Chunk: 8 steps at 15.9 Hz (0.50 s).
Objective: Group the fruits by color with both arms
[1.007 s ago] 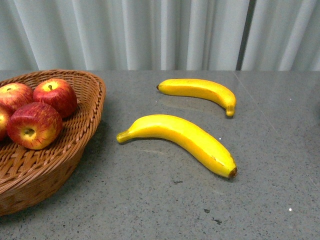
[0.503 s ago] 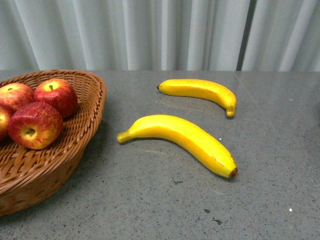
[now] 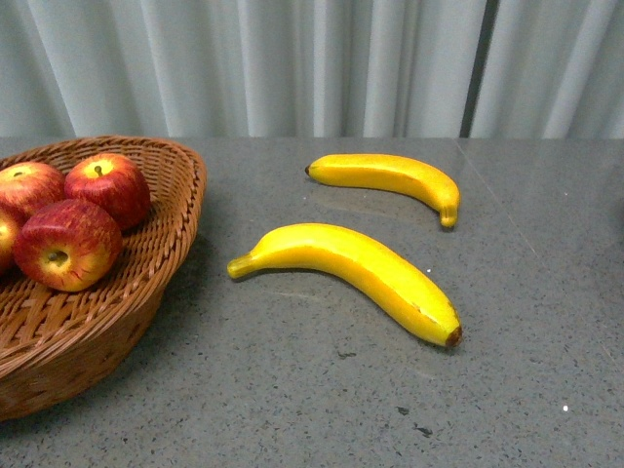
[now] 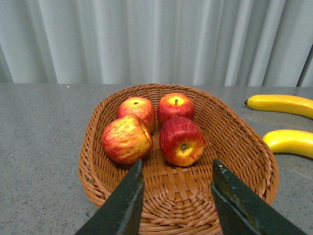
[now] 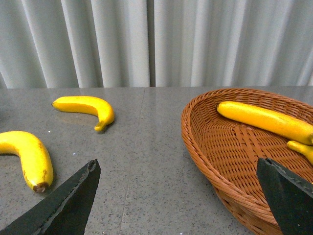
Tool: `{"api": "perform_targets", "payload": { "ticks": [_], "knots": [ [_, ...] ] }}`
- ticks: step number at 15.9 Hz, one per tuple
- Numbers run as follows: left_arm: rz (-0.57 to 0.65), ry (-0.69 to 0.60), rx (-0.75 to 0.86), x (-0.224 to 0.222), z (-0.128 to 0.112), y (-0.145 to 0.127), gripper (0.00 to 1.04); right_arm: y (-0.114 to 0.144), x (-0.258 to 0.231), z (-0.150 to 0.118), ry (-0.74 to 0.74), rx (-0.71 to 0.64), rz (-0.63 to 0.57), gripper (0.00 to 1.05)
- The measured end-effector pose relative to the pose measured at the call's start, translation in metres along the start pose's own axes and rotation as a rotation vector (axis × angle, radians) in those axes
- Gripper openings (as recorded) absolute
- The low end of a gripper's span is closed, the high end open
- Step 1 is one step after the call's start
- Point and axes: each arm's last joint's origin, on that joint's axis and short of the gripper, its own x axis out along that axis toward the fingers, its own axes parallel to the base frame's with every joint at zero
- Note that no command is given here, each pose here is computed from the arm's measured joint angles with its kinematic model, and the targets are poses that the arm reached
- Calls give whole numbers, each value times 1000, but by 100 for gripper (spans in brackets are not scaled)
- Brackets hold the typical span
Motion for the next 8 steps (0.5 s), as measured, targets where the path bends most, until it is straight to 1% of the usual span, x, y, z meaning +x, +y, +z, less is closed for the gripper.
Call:
{"api": "perform_targets", "payload": {
  "ticks": [1,2,3,4,5,6,8],
  "knots": [
    [0,0,0,0,0,0,54,-1,-1,-3,106,47,-48,98],
    [0,0,0,0,0,0,66,-4,2,-4,201,115,-99,98],
    [0,0,0,0,0,0,77,-9,3,-1,185,169,-128,98],
    [-1,1,0,0,0,0,90,-13,9,16,95,184,-131,98],
    [0,0,0,0,0,0,100,-12,20,37,28,178,-99,98],
    [0,0,0,0,0,0,97,-8,37,57,-34,163,-27,98],
    [0,0,0,0,0,0,98,3,87,91,-92,153,104,98]
  ]
}}
